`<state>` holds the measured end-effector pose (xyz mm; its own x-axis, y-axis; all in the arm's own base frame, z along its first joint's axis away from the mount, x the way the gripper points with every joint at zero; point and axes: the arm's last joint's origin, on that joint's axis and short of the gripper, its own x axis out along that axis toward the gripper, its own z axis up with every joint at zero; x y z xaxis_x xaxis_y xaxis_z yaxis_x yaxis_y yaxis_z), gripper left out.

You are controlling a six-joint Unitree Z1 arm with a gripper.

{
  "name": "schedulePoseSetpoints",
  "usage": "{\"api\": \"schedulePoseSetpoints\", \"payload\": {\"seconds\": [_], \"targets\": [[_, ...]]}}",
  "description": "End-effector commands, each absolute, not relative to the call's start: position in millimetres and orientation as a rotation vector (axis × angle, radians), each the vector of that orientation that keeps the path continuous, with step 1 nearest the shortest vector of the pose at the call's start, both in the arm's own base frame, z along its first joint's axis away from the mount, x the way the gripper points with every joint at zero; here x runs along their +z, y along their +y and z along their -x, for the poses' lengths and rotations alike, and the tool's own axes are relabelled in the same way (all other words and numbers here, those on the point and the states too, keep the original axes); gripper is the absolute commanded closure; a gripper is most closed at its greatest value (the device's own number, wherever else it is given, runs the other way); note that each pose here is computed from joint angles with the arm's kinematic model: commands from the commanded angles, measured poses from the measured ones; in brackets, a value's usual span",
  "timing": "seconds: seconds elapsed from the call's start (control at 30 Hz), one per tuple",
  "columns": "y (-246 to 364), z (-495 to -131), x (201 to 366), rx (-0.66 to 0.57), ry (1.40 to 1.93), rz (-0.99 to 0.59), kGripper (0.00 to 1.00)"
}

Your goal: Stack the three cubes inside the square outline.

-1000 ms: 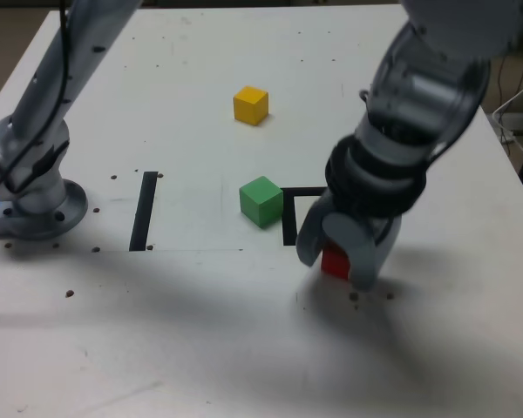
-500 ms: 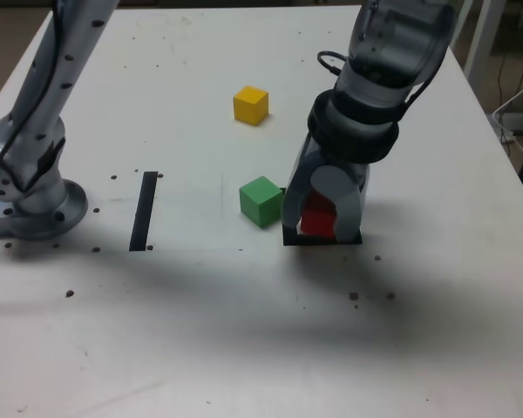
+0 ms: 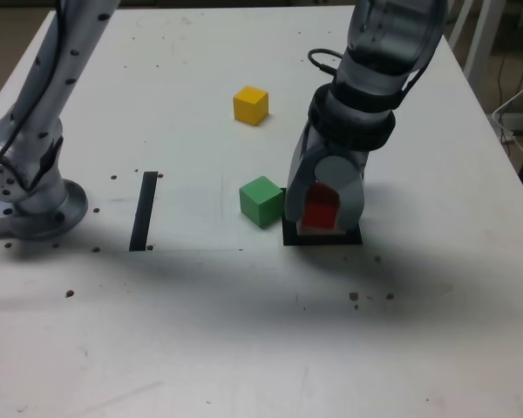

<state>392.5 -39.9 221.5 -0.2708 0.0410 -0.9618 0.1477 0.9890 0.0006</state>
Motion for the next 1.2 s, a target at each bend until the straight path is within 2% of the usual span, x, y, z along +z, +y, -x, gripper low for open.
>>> {"api": "schedulePoseSetpoints", "payload": {"seconds": [0.0,0.27,0.33,0.4,0.53,0.57,0.6,0.87,1.17], "targets": [[-36.5,-391.3,222.9,-0.096,1.837,-0.128,0.74],[-33.9,-393.1,217.2,-0.092,1.833,-0.119,0.74],[-34.0,-393.1,215.5,-0.094,1.833,-0.120,0.69],[-34.0,-392.6,213.6,-0.097,1.835,-0.121,0.54],[-33.9,-390.5,209.8,-0.102,1.846,-0.122,0.13],[-33.9,-390.0,209.1,-0.103,1.847,-0.122,0.05],[-33.9,-389.8,208.8,-0.103,1.848,-0.122,0.02],[-33.1,-387.4,214.7,-0.095,1.829,-0.131,0.01],[-26.2,-373.1,250.7,-0.041,1.753,-0.166,0.01]]}}
